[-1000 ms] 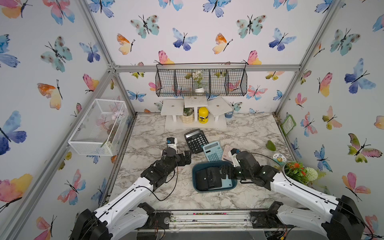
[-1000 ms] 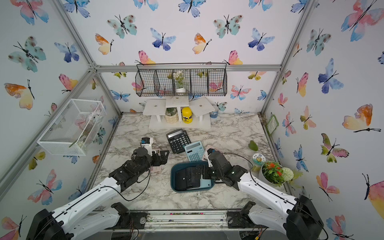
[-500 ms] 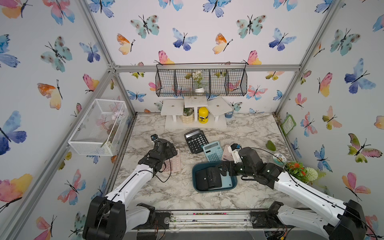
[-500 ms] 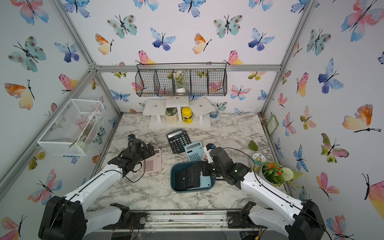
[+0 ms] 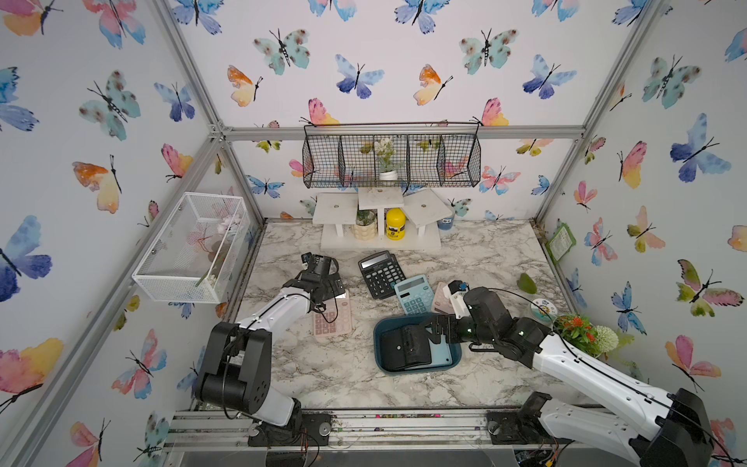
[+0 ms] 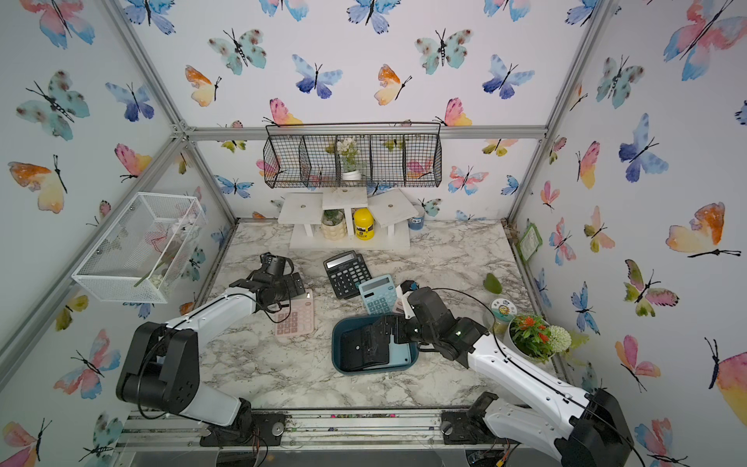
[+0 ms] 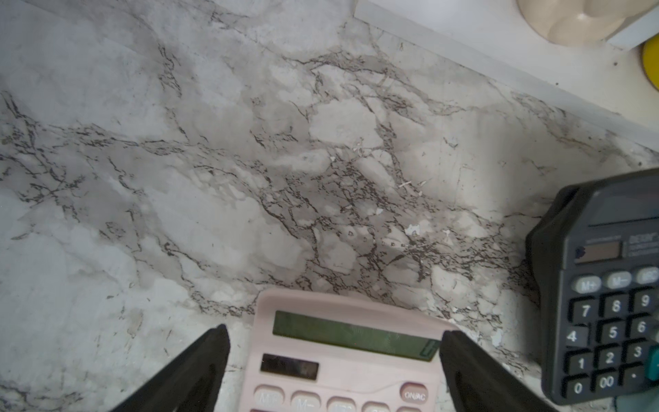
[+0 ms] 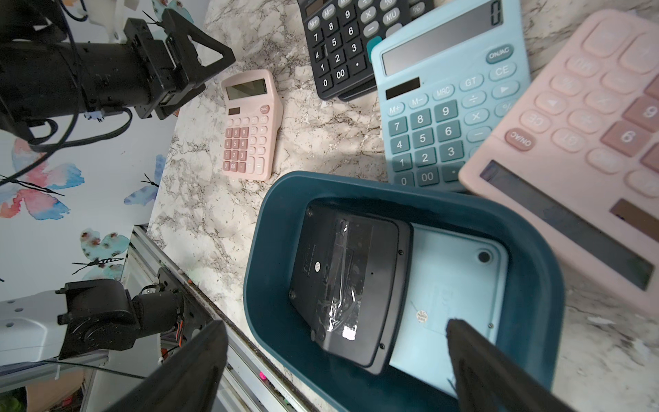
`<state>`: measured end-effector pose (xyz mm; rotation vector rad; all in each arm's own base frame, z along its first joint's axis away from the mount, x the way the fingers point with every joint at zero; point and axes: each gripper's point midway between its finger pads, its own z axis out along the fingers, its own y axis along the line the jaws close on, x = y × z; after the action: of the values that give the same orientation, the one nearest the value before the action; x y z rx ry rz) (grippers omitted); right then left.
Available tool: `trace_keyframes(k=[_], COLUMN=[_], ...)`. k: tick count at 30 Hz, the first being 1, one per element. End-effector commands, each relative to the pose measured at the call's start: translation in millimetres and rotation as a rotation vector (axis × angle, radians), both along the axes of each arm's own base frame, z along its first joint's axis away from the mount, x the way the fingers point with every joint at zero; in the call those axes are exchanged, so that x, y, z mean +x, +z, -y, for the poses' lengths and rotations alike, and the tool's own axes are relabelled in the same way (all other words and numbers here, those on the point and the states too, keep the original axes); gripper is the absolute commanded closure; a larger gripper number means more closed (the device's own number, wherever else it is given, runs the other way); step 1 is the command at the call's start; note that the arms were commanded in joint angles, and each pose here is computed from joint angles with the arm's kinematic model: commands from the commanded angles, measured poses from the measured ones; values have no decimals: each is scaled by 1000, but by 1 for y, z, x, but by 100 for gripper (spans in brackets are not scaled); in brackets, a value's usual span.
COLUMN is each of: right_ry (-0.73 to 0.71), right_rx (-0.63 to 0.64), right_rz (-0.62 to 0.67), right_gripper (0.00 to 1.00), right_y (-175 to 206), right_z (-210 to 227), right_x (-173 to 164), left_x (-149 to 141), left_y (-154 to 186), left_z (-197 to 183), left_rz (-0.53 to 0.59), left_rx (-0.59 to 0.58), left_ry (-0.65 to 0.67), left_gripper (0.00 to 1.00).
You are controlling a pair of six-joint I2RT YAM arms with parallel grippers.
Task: Put the calculator in the storage box
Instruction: Adjust the calculator at the center of the board.
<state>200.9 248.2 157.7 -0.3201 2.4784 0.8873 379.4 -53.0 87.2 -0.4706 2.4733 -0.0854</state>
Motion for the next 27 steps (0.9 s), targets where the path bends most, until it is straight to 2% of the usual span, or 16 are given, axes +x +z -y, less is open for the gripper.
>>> trace_keyframes(k=[1, 5, 11, 18, 23, 27], right_ry=[44, 85, 259, 315, 359, 392], right_rx=[2, 13, 123, 124, 124, 103], right_rz=[0, -11, -78, -83, -74, -31], right_gripper=[1, 1, 4, 7, 10, 15], right_y=[0, -1, 5, 12, 16, 21], right_z=[-5, -12, -43, -68, -99, -127], right_x=[-5, -7, -24, -8, 17, 47], left_x=[0, -6, -23, -48, -60, -58], left_y=[-6, -11, -31, -26, -26, -24], left_z=[-2, 5, 15, 34, 37, 19], left_rz=[-32, -16, -43, -14, -4, 16], left_rx=[-122, -234, -333, -467, -475, -395], left_ry=[-30, -47, -60, -95, -98, -38], left_gripper=[1, 1, 1, 1, 1, 0])
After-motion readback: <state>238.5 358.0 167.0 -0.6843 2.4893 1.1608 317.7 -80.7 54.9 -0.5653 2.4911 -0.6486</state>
